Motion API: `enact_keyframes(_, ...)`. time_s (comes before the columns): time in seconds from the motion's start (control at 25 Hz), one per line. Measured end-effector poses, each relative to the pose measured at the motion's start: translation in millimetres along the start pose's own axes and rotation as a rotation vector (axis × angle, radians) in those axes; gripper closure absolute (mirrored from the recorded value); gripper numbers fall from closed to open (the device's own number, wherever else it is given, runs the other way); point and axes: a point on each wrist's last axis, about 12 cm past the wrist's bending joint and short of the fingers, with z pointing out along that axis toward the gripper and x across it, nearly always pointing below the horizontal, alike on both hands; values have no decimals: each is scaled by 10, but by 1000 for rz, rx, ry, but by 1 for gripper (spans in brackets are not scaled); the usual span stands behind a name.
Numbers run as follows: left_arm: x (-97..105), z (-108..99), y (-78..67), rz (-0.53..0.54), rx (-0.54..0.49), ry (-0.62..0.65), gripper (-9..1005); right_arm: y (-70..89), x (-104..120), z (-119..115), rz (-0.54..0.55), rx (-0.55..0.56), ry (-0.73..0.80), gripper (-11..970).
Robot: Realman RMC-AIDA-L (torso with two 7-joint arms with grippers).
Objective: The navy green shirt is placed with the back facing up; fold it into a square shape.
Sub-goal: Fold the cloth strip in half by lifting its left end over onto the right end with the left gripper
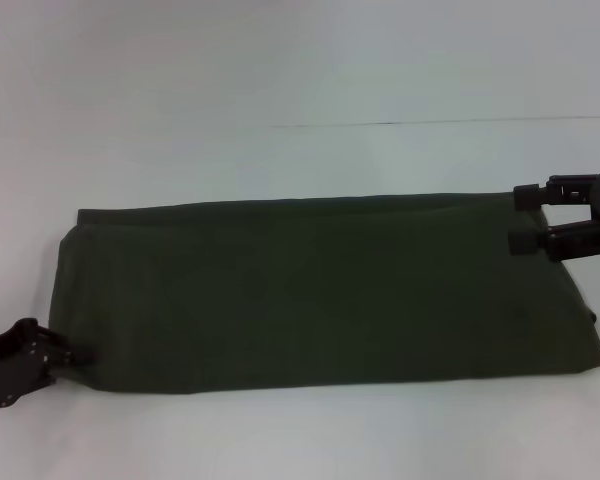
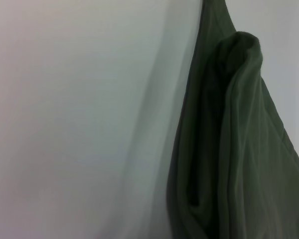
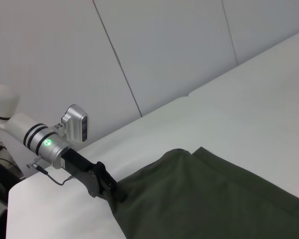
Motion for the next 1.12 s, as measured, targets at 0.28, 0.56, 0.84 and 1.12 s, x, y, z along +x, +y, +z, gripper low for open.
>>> enact_keyframes(0.28, -6, -1, -6, 15, 3, -4, 930, 7, 1, 9, 0, -6, 0, 43)
enact_keyframes(0.56, 7, 0, -3, 22, 16, -8, 969, 11, 18, 4, 1, -4, -11, 43)
enact_keyframes(0.84, 17, -5, 3, 25, 20, -7, 969, 18, 40, -7, 4, -5, -13, 43)
enact_keyframes(1.12, 6, -74, 42, 34, 27, -41, 968, 11, 60, -28, 8, 7, -22, 43)
